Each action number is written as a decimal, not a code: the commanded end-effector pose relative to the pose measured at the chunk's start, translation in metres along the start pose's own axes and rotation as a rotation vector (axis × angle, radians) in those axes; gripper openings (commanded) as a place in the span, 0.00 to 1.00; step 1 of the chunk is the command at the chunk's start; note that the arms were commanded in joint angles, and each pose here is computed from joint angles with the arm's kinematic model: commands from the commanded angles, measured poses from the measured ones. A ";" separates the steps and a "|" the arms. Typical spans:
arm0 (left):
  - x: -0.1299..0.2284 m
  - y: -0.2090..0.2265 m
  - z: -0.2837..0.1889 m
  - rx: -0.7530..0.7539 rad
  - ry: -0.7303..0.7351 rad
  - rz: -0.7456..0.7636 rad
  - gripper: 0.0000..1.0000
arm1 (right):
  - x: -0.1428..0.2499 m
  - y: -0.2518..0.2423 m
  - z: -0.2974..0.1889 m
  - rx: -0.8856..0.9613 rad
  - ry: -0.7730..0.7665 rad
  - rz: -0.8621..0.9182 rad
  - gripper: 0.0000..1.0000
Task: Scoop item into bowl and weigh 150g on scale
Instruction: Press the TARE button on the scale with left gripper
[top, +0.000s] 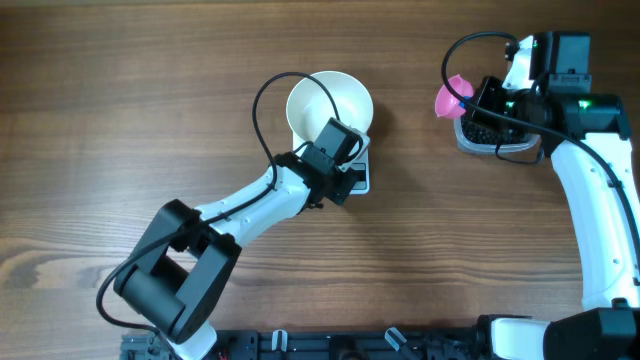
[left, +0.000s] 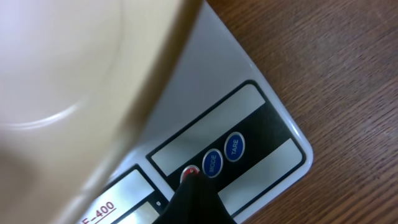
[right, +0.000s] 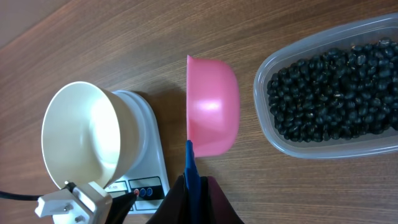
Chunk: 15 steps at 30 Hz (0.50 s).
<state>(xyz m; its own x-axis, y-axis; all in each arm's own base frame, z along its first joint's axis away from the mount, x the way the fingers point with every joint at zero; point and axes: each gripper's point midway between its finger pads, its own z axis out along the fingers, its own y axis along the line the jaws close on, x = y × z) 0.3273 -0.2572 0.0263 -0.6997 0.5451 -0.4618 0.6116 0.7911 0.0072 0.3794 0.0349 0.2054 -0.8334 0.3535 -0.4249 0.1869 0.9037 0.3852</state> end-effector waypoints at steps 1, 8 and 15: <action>0.004 -0.003 0.004 0.022 0.010 0.010 0.04 | -0.007 0.002 -0.007 0.007 -0.030 -0.020 0.04; 0.007 -0.003 0.008 0.022 0.018 0.010 0.04 | -0.006 0.002 -0.007 0.007 -0.029 -0.020 0.04; 0.006 -0.003 0.011 0.021 0.014 0.009 0.04 | -0.005 0.001 -0.007 0.009 -0.026 -0.019 0.04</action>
<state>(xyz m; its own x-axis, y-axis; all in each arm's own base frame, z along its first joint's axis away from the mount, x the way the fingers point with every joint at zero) 0.3281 -0.2601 0.0229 -0.6981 0.5438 -0.4658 0.6154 0.7882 -0.0020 0.3792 0.0350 0.2053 -0.8339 0.3535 -0.4238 0.1872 0.9036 0.3853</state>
